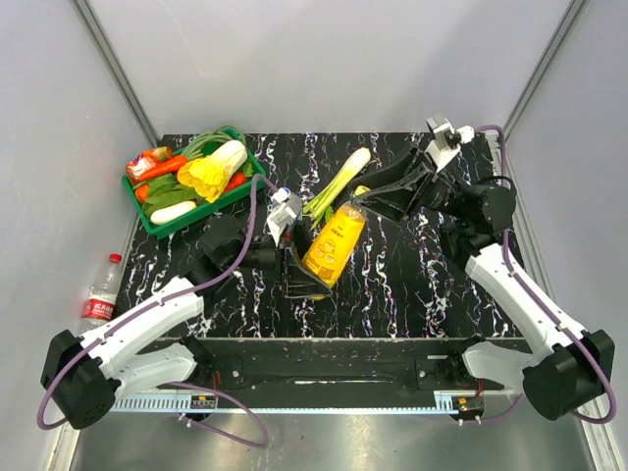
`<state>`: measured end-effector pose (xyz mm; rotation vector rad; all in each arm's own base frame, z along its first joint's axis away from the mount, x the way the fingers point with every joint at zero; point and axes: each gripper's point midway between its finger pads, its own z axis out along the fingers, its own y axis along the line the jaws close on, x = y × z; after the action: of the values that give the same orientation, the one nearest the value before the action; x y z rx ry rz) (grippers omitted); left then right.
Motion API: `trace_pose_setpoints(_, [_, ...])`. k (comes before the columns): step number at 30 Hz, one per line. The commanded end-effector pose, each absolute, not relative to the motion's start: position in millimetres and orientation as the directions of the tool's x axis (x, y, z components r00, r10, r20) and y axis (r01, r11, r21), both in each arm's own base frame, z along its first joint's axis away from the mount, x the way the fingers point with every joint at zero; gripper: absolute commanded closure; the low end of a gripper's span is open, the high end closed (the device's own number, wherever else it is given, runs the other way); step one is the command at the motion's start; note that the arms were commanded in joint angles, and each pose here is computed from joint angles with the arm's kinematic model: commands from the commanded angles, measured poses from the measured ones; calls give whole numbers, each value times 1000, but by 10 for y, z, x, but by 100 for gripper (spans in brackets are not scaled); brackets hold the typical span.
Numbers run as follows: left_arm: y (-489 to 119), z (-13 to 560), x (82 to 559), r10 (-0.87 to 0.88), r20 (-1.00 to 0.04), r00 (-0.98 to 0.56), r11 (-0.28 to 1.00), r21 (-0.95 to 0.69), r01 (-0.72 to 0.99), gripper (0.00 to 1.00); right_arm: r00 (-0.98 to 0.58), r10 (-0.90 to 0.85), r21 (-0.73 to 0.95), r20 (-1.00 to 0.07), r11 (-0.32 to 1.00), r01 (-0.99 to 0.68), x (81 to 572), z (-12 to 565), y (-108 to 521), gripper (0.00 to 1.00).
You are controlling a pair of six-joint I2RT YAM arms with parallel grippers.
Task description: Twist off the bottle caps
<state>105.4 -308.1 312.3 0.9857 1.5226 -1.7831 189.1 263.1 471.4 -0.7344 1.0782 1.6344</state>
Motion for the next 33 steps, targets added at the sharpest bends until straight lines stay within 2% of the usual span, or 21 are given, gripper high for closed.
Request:
trace_pose_setpoints(1, [-3053, 3345, 1183, -56, -884, -464, -103, -457, 883, 90, -287, 383, 262, -878, -118, -958, 1784, 4697, 2638, 34])
trace_pose_setpoints(3, [-3048, 3306, 1210, -43, -886, -462, -76, -459, 885, 90, -289, 408, 278, -866, -86, -957, 1842, 4736, 2625, 8])
trace_pose_setpoints(4, [-3042, 3283, 1212, -33, -885, -465, -67, -462, 884, 90, -290, 422, 290, -859, -66, -955, 1870, 4751, 2615, 1])
trace_pose_setpoints(14, [-2980, 3113, 1293, 26, -900, -436, 35, -435, 900, 89, -264, 524, 397, -810, 158, -904, 2201, 4780, 2447, 0])
trace_pose_setpoints(22, [-2786, 2838, 1664, 92, -900, -426, 351, -371, 860, 89, -311, 512, 476, -800, 227, -850, 2391, 4670, 2444, 0])
trace_pose_setpoints(26, [-2651, 2742, 1880, 104, -911, -399, 516, -293, 805, 89, -370, 491, 535, -789, 253, -806, 2532, 4547, 2488, 0])
trace_pose_setpoints(33, [-2509, 2584, 2092, 208, -908, -365, 731, -104, 675, 89, -469, 464, 631, -751, 298, -716, 2784, 4274, 2557, 0])
